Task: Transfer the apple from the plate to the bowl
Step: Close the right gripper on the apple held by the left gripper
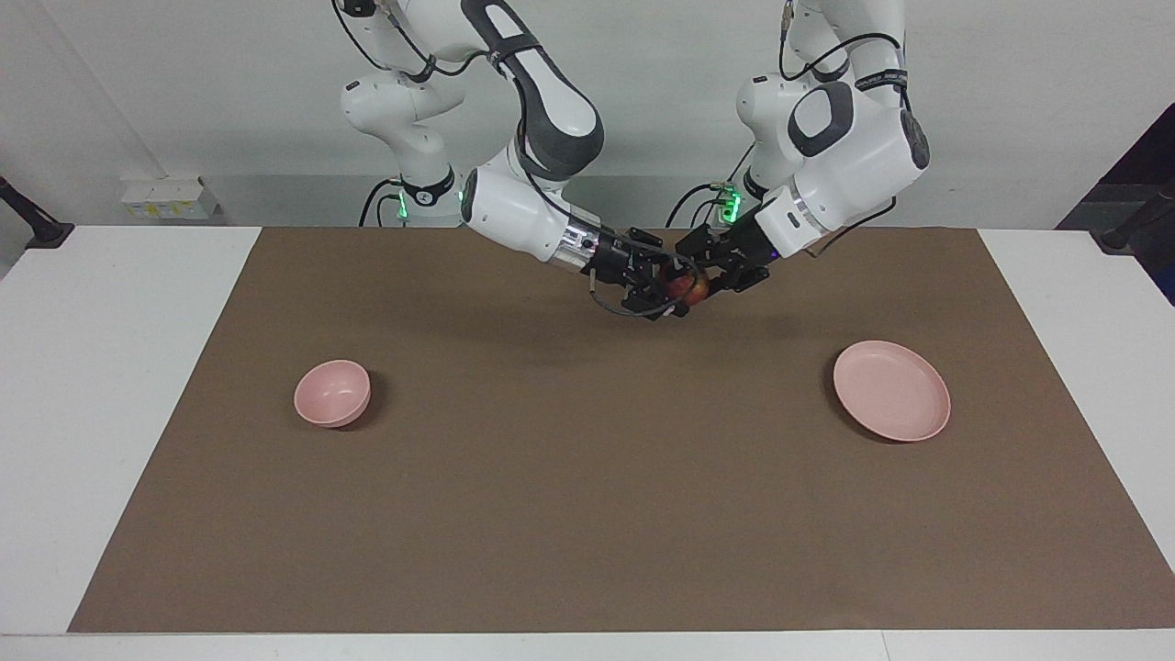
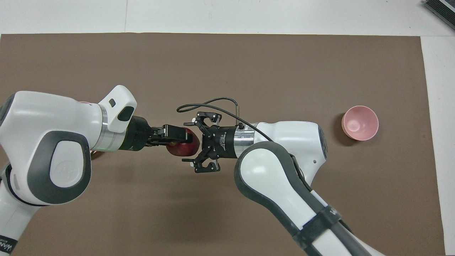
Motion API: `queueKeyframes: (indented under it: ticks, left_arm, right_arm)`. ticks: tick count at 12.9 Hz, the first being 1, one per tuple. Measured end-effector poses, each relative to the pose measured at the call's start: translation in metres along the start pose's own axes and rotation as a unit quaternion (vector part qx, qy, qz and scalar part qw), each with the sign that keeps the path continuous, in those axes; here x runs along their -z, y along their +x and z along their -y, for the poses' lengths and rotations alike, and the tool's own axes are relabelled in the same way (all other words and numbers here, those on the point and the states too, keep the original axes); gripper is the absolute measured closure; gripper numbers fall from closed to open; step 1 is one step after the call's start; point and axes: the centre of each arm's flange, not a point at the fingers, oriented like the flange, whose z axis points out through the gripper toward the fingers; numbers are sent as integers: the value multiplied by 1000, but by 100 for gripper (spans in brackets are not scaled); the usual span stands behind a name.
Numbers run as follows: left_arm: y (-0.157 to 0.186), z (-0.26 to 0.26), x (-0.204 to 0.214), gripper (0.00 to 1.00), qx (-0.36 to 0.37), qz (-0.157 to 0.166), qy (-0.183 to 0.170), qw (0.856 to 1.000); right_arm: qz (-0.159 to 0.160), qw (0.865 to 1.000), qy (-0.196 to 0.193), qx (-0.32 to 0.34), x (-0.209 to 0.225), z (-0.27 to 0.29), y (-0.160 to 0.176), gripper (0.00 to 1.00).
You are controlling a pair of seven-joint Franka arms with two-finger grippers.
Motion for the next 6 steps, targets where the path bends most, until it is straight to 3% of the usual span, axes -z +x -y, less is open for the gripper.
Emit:
queueKeyframes:
  ticks: [6]
  left_arm:
    - [0, 0, 0, 21, 0, 0, 0, 1000]
  right_arm:
    - [0, 1000, 0, 1, 0, 0, 0, 22]
